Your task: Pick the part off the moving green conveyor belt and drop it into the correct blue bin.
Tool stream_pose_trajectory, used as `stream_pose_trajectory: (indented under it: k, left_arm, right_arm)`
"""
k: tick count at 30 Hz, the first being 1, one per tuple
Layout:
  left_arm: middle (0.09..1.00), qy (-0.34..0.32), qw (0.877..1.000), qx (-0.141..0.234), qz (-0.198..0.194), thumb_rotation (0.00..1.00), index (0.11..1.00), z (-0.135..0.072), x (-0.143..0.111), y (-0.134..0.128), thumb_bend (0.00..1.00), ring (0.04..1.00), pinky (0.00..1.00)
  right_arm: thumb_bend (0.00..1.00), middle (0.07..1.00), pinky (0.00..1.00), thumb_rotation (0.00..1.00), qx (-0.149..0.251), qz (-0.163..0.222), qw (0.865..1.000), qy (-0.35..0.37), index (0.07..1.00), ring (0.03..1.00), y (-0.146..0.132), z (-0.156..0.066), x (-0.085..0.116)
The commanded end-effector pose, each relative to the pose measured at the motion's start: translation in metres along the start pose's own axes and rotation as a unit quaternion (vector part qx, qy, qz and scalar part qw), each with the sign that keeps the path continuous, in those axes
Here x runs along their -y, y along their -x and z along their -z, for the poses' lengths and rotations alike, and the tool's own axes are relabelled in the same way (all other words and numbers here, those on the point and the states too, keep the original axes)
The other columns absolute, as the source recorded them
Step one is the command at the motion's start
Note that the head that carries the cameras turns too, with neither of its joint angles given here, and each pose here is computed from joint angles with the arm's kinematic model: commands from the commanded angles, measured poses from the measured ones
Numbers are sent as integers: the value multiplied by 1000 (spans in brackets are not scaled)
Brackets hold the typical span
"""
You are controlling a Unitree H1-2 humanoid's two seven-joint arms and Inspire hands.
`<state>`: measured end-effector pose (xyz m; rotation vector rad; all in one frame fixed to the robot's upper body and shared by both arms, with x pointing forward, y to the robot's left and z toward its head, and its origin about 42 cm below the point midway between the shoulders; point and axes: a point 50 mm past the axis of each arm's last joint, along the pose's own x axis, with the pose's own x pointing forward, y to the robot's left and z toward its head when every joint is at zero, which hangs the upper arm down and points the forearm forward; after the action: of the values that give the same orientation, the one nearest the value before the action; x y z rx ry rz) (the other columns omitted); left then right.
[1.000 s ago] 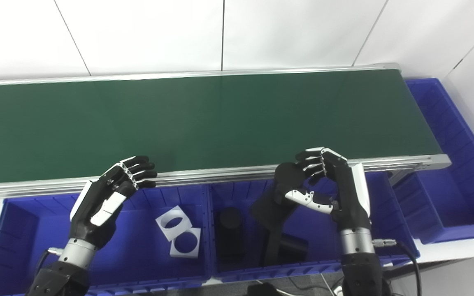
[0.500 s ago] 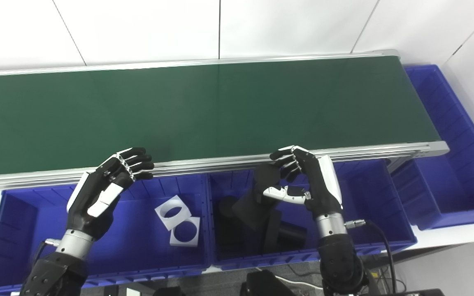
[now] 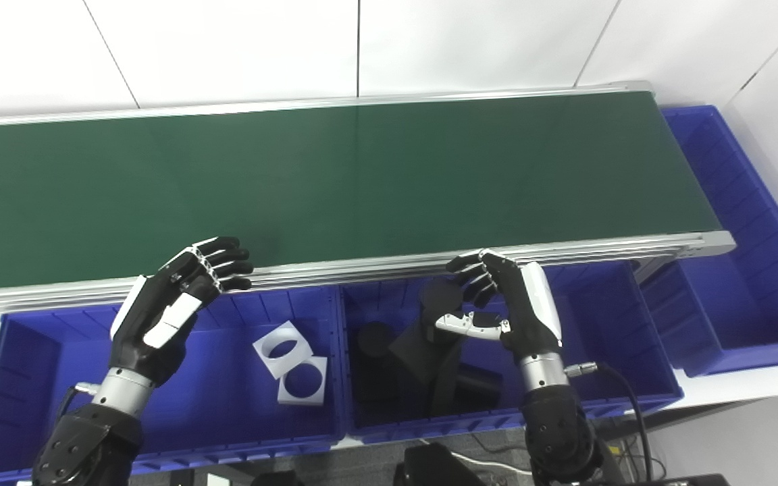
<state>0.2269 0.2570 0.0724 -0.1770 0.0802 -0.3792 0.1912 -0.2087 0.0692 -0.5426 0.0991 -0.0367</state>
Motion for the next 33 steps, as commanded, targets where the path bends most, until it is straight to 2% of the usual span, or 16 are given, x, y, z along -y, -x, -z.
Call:
stream_pose_trajectory:
  k: [1, 8, 13, 14, 15, 16, 17, 18, 19, 21, 24, 26, 27, 33]
  left_arm:
    - [723, -9, 999, 29, 9, 534, 725, -14, -4, -6, 798, 691, 637]
    - [712, -9, 999, 30, 10, 536, 720, -14, -5, -7, 803, 688, 634]
    - [713, -7, 1000, 29, 11, 537, 721, -14, -4, -7, 817, 688, 636]
    - [713, -6, 1000, 29, 10, 533, 721, -14, -3, -7, 820, 688, 636]
    - [712, -7, 1000, 29, 10, 532, 720, -14, -3, -7, 820, 687, 637]
    - [710, -8, 999, 29, 10, 535, 719, -14, -3, -7, 816, 686, 638]
    - [709, -8, 999, 30, 10, 537, 719, -14, -3, -7, 813, 686, 638]
    - [708, -8, 999, 30, 9, 536, 718, -13, -3, -7, 810, 684, 635]
    - [708, -8, 999, 30, 9, 536, 717, -13, -2, -7, 810, 684, 635]
    - [708, -9, 999, 31, 9, 539, 717, -13, -2, -8, 810, 688, 635]
    - [714, -7, 999, 31, 10, 535, 721, -13, -1, -8, 801, 695, 650]
    - [713, -7, 999, 30, 11, 535, 722, -12, -1, -9, 800, 693, 650]
    - [712, -8, 999, 30, 12, 540, 726, -11, 0, -9, 800, 694, 650]
    - [714, -14, 999, 29, 15, 548, 727, -9, 3, -10, 801, 698, 650]
  right_arm:
    - [494, 481, 334, 0, 20, 10, 1000, 2, 563, 422, -5, -9, 3]
    - [493, 483, 327, 0, 21, 3, 1000, 2, 568, 419, -3, -12, 3]
    - [492, 501, 319, 0, 11, -27, 1000, -4, 572, 426, -1, -13, 5]
    - [505, 502, 367, 0, 10, -36, 999, -2, 560, 418, -1, -13, 5]
    - [516, 488, 391, 1, 10, -48, 999, 2, 541, 463, -1, -14, 6]
    - [574, 588, 439, 94, 10, -59, 998, 7, 553, 532, -1, -14, 7]
    - [682, 628, 462, 140, 10, -72, 997, 17, 621, 563, -1, -14, 8]
    - [785, 690, 519, 255, 10, -83, 996, 25, 699, 625, -1, -15, 8]
    - [796, 697, 527, 269, 11, -93, 995, 35, 708, 634, -1, -15, 9]
    - [858, 759, 613, 397, 12, -104, 993, 45, 770, 708, -1, -16, 10]
    - [916, 824, 703, 507, 11, -115, 992, 46, 828, 780, -1, -16, 12]
    - [927, 833, 714, 523, 12, -119, 992, 42, 839, 789, -1, -16, 12]
    - [973, 854, 727, 554, 12, -122, 992, 38, 867, 812, -1, -15, 13]
    - [1000, 882, 745, 591, 12, -131, 991, 22, 899, 839, 0, -13, 15]
